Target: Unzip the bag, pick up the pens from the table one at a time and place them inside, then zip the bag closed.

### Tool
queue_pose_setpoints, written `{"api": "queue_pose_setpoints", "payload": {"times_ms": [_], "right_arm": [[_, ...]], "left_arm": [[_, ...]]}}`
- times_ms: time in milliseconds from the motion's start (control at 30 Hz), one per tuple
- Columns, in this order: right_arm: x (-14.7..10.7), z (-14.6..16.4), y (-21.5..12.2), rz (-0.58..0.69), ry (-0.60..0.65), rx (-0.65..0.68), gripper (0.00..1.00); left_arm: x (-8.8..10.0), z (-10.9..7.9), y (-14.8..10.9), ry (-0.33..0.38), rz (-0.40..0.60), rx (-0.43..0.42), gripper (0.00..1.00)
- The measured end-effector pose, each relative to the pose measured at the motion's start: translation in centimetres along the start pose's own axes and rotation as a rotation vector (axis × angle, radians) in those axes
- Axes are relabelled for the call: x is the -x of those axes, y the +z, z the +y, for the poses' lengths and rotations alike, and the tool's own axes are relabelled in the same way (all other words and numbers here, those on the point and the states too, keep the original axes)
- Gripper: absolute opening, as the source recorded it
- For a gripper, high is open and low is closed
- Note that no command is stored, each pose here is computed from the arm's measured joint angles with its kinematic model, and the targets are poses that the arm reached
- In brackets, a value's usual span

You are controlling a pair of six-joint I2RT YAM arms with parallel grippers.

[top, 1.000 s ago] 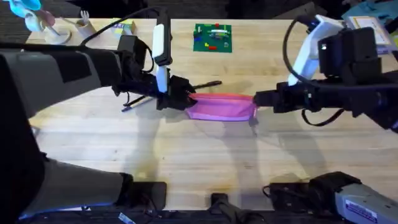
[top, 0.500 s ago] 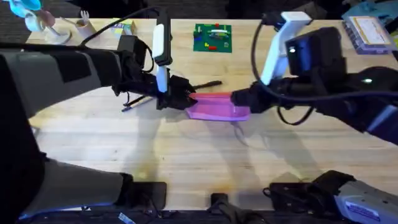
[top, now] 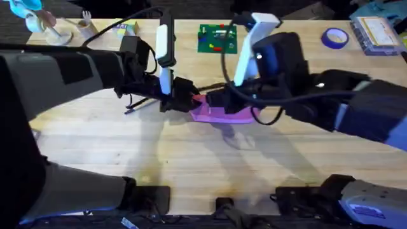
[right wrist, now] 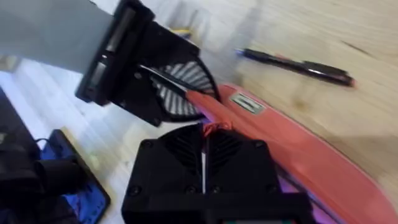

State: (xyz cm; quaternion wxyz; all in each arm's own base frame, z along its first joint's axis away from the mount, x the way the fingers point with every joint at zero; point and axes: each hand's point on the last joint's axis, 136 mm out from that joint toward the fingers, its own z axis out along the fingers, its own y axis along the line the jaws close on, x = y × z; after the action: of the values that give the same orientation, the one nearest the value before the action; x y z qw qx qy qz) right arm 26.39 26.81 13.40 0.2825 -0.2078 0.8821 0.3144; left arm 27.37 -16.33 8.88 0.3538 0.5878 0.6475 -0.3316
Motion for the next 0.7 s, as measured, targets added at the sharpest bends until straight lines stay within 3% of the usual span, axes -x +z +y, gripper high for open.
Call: {"api": "queue_pose_setpoints", "payload": {"times_ms": [467,533,700], "right_arm": [[0.2,2.7,2.2,0.035,-0.003,0.048,0.031],[0.3,2.6,2.2,0.038,0.001,0.038,0.233],[0.9,3.6,1.6,0.057,-0.017,0.058,0.933]], "left_arm": [[0.0,-0.1,0.0,-0.002,0.000,-0.002,0.042],[0.0,-0.1,0.0,-0.001,0.000,-0.002,0.042],[-0.1,0.0,0.0,0.002,0.004,0.002,0.042]]}}
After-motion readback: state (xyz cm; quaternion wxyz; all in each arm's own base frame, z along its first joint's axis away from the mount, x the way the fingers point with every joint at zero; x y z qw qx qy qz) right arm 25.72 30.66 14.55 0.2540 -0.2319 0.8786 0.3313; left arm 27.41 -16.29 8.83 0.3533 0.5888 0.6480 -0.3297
